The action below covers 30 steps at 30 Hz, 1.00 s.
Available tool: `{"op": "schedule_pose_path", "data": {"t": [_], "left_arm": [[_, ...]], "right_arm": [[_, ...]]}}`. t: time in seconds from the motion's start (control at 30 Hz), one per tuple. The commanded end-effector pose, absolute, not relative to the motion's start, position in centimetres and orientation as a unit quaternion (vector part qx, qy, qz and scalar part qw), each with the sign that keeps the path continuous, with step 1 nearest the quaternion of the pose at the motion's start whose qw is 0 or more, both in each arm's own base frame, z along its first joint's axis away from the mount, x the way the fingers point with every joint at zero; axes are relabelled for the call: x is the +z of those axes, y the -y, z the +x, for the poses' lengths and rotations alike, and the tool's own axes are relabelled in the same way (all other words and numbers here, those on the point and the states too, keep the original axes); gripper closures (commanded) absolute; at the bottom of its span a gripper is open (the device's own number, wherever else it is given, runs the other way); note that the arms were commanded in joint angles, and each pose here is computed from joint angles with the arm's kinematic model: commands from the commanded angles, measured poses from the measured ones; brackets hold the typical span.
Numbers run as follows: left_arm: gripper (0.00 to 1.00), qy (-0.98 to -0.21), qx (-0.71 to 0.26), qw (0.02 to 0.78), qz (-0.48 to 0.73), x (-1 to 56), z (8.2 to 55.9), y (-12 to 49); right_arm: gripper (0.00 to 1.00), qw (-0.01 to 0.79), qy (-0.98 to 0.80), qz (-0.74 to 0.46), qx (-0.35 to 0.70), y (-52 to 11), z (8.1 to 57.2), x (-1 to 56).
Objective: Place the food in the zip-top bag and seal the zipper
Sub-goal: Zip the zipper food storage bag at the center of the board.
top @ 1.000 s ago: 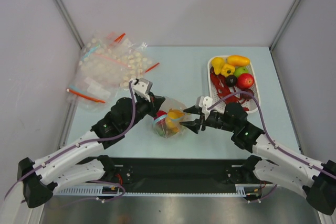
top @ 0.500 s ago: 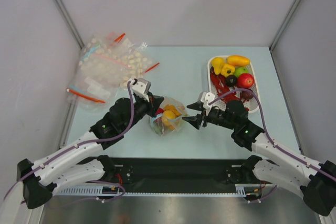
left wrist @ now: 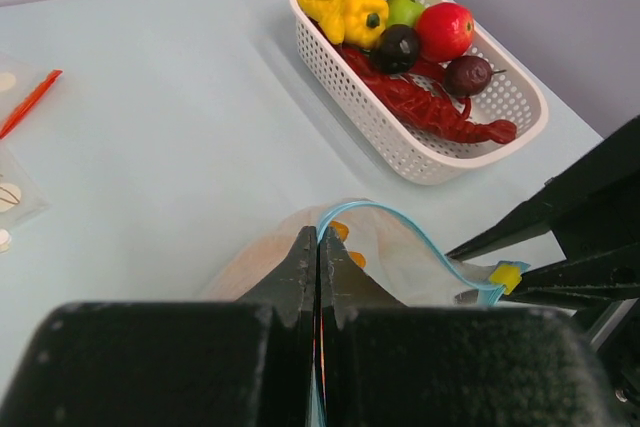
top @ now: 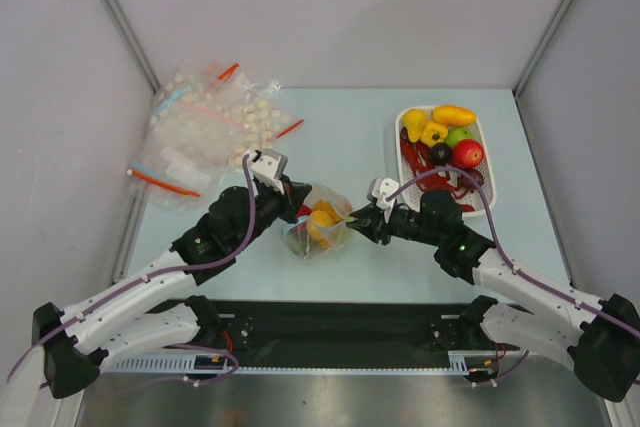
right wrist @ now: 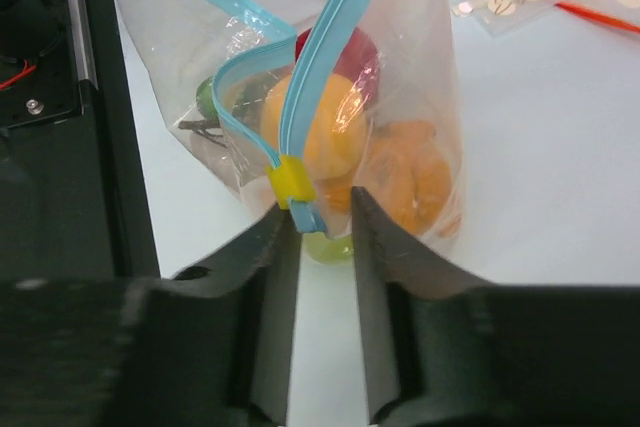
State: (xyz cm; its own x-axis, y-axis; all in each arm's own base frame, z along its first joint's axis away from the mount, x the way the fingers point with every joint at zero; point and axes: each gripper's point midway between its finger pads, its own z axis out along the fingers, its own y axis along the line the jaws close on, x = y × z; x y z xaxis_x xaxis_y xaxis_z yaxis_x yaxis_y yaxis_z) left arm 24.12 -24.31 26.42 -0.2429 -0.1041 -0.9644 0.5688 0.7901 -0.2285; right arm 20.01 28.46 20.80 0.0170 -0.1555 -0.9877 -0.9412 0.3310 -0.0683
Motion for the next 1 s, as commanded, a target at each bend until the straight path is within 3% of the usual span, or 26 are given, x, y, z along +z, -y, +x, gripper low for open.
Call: {"op": "schedule_pose_path", "data": {"t": [0.0,0.1,0.23,0.33,0.37,0.4,0.47,0.57,0.7,0.97], "left_arm": [[0.99,-0.714,-0.308,0.608,0.16,28.4,23.9,25.0],[0.99,-0.708,-0.33,0.6,0.175,28.7,23.3,25.8],[0.95,-0.711,-0.332,0.595,0.178,28.6,23.2,26.0],[0.67,-0.705,-0.344,0.59,0.19,28.9,22.8,26.4],[0.48,-0.702,-0.349,0.59,0.193,29.2,22.6,26.5],[0.39,-0.7,-0.351,0.59,0.195,29.2,22.4,26.5],[0.24,-0.691,-0.359,0.595,0.199,29.6,22.1,26.5],[0.12,-0.671,-0.374,0.609,0.198,30.4,21.5,26.1],[0.06,-0.644,-0.396,0.618,0.214,31.1,20.3,26.1],[0.06,-0.614,-0.432,0.597,0.282,31.2,18.6,28.3]], "right_arm": [[0.74,0.579,-0.563,-0.462,0.366,-29.2,19.4,24.6],[1.0,0.579,-0.556,-0.467,0.372,-29.3,18.6,25.3],[1.0,0.581,-0.55,-0.463,0.382,-29.3,18.0,26.2],[1.0,0.586,-0.548,-0.453,0.388,-29.2,17.8,26.8],[1.0,0.587,-0.551,-0.444,0.392,-29.1,17.9,27.1],[1.0,0.587,-0.553,-0.44,0.395,-29.1,17.9,27.1],[1.0,0.586,-0.562,-0.425,0.4,-29.1,18.2,27.4],[1.0,0.57,-0.569,-0.424,0.415,-29.3,18.3,27.3],[1.0,0.551,-0.585,-0.409,0.432,-29.1,18.9,27.4],[1.0,0.539,-0.574,-0.424,0.448,-29.0,17.7,28.1]]}}
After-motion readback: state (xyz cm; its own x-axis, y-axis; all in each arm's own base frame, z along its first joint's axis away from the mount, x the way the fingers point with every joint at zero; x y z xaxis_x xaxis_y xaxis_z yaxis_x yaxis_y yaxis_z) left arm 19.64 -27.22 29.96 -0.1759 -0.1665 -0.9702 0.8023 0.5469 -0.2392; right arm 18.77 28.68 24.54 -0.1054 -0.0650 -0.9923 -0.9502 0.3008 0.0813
